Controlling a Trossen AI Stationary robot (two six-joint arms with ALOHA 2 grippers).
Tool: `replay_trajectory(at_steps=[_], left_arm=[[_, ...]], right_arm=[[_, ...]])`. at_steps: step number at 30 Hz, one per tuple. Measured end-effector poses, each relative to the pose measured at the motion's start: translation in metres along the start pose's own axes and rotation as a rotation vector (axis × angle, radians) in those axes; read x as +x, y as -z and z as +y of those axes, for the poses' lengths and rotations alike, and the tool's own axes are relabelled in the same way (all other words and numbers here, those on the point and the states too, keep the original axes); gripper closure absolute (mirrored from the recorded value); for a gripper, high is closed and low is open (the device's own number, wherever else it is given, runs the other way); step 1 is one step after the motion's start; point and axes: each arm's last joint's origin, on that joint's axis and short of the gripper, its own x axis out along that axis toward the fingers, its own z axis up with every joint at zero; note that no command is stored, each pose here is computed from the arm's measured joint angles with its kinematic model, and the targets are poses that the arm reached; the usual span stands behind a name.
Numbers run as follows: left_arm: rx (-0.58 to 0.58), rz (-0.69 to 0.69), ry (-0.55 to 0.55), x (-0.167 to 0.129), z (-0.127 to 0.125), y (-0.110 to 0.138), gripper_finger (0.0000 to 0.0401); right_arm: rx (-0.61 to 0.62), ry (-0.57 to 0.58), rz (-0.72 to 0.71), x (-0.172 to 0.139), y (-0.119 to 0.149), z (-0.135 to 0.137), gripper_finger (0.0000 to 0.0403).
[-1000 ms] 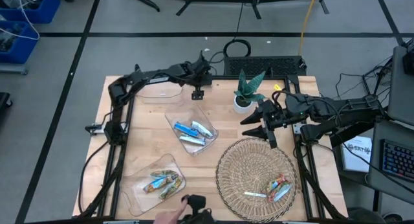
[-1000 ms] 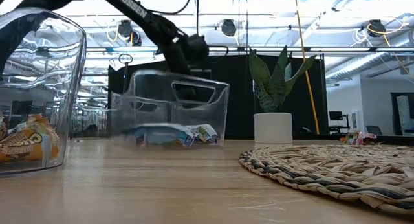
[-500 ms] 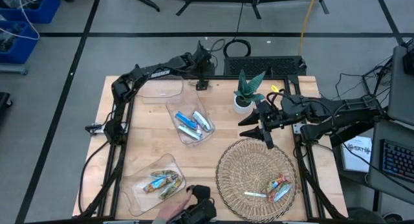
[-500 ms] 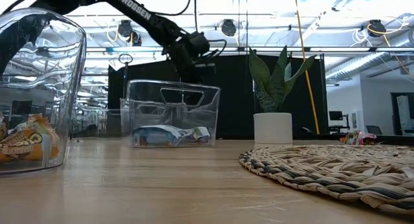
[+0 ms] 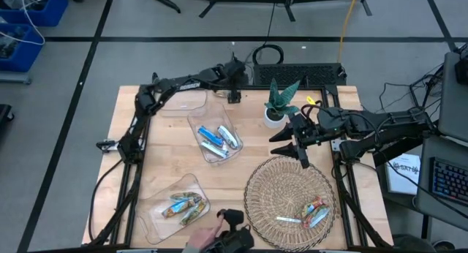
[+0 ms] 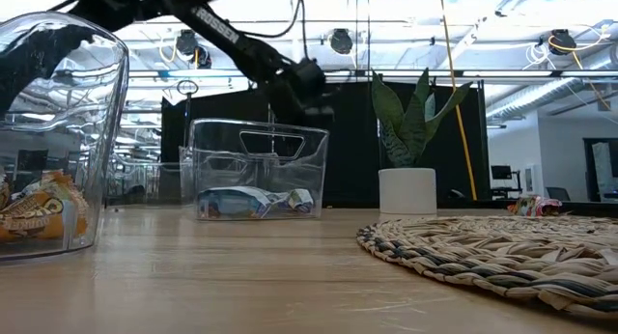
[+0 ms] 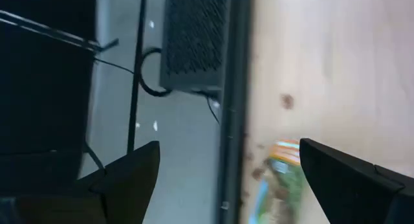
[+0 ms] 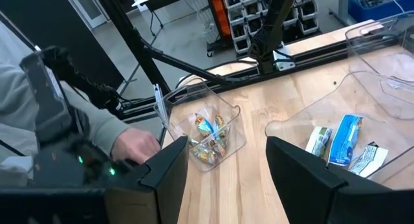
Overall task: Pick and place Granola Bars by type
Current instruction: Put the yellow granola bar into the bottom transparent bin
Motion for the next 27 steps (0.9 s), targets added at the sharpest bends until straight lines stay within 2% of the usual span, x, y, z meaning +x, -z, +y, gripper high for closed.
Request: replay_trajectory(at_steps=[4,8,13,19,27], left_arm=[[0.093,0.09,0.032,0.014,-0.022,0.001,0.0032],[0.074,0.099,0.029,0.011,-0.018,0.002,0.0032],[0.07,0.173,0.149,0.014,-0.023,0.016,0.0032],[0.07,0.17,0.164,0.013,-0.022,0.017,0.0032],[0.086,0.123,0.245,0.013,-0.025,0.017,0.0032]], right_arm=[[0.015,0.0,0.001,0.0,0.0,0.0,0.0204],[0.018,0.001,0.001,0.0,0.0,0.0,0.0204],[0.018,0.001,0.001,0.0,0.0,0.0,0.0204],[0.023,0.001,-0.001,0.0,0.0,0.0,0.0204],[0.057,-0.004,-0.01,0.0,-0.001,0.0,0.0204]])
